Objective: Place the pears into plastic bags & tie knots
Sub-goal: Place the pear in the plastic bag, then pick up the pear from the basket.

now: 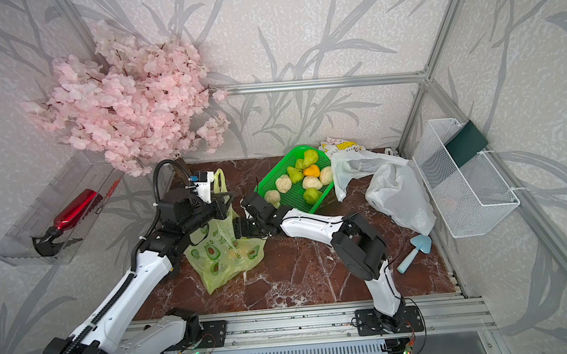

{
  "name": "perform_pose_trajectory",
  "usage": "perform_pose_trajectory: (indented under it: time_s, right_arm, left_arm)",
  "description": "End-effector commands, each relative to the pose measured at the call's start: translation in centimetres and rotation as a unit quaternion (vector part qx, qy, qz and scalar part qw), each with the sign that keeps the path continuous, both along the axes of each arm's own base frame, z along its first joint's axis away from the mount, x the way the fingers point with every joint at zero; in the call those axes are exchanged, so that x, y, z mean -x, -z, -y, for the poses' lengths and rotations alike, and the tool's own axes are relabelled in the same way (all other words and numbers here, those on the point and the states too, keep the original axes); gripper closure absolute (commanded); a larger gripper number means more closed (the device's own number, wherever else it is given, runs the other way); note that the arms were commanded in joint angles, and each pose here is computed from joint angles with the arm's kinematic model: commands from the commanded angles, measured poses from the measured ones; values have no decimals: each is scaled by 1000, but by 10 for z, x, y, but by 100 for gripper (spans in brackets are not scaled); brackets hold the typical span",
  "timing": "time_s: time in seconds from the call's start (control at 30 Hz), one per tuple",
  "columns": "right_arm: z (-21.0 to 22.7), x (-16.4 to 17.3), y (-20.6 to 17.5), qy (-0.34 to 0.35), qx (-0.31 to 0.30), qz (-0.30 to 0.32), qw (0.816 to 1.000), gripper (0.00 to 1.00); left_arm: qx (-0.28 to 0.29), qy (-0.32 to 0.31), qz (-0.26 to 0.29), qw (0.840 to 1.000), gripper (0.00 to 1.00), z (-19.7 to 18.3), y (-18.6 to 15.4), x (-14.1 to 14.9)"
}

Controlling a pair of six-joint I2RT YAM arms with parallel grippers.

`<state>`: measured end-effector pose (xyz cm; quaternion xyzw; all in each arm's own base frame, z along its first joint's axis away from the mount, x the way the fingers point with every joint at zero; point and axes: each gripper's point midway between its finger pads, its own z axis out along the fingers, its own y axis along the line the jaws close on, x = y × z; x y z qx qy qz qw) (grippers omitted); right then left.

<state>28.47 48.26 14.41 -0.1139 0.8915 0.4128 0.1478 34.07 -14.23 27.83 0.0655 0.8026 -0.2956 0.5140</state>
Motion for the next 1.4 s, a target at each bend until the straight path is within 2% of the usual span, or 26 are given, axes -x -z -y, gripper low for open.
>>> perform_pose_trajectory:
  time_s: [0.0, 0.07, 0.17, 0.3, 0.43, 0.53, 0.63, 0.73, 0.83, 1.07, 1.2, 1.37]
  right_arm:
    - [-1, 13, -44, -45, -27, 20, 998, 17]
    - [8, 17, -59, -60, -31, 27, 997, 14]
    - [29, 13, -75, -52, -36, 34, 997, 14]
    - [66, -15, -92, -6, -40, 54, 998, 22]
    - [105, -63, -92, 80, -30, 69, 994, 29]
    - [149, -112, -59, 185, 39, 65, 980, 24]
    - [173, -147, -12, 239, 96, 31, 966, 20]
    - [164, -167, 18, 250, 99, 9, 963, 18]
    - [148, -182, 32, 243, 93, 3, 965, 17]
    - [121, -197, 78, 215, 119, -24, 969, 16]
    - [121, -201, 83, 220, 122, -19, 968, 27]
    - [123, -203, 38, 210, 85, 36, 973, 50]
  left_arm:
    - [5, -2, 15, 1000, 100, 0, -5, -3]
    - [0, -5, 17, 1000, 100, -2, -4, -3]
    - [-8, -9, 19, 1000, 100, -5, -3, -4]
    - [-16, -10, 17, 1000, 100, -6, 0, -4]
    - [-13, -7, 15, 1000, 100, -5, -1, -4]
    - [-8, -3, 16, 1000, 100, -3, -3, -3]
    - [-3, 2, 17, 1000, 100, -1, -5, -2]
    - [-2, 4, 14, 1000, 100, -1, -3, 0]
    - [-6, 4, 12, 1000, 100, -1, -1, 1]
    - [-2, 7, 10, 1000, 100, 1, 0, 1]
    - [-4, 6, 12, 1000, 100, 0, -2, 1]
    - [-9, 7, 12, 1000, 100, 0, -2, 2]
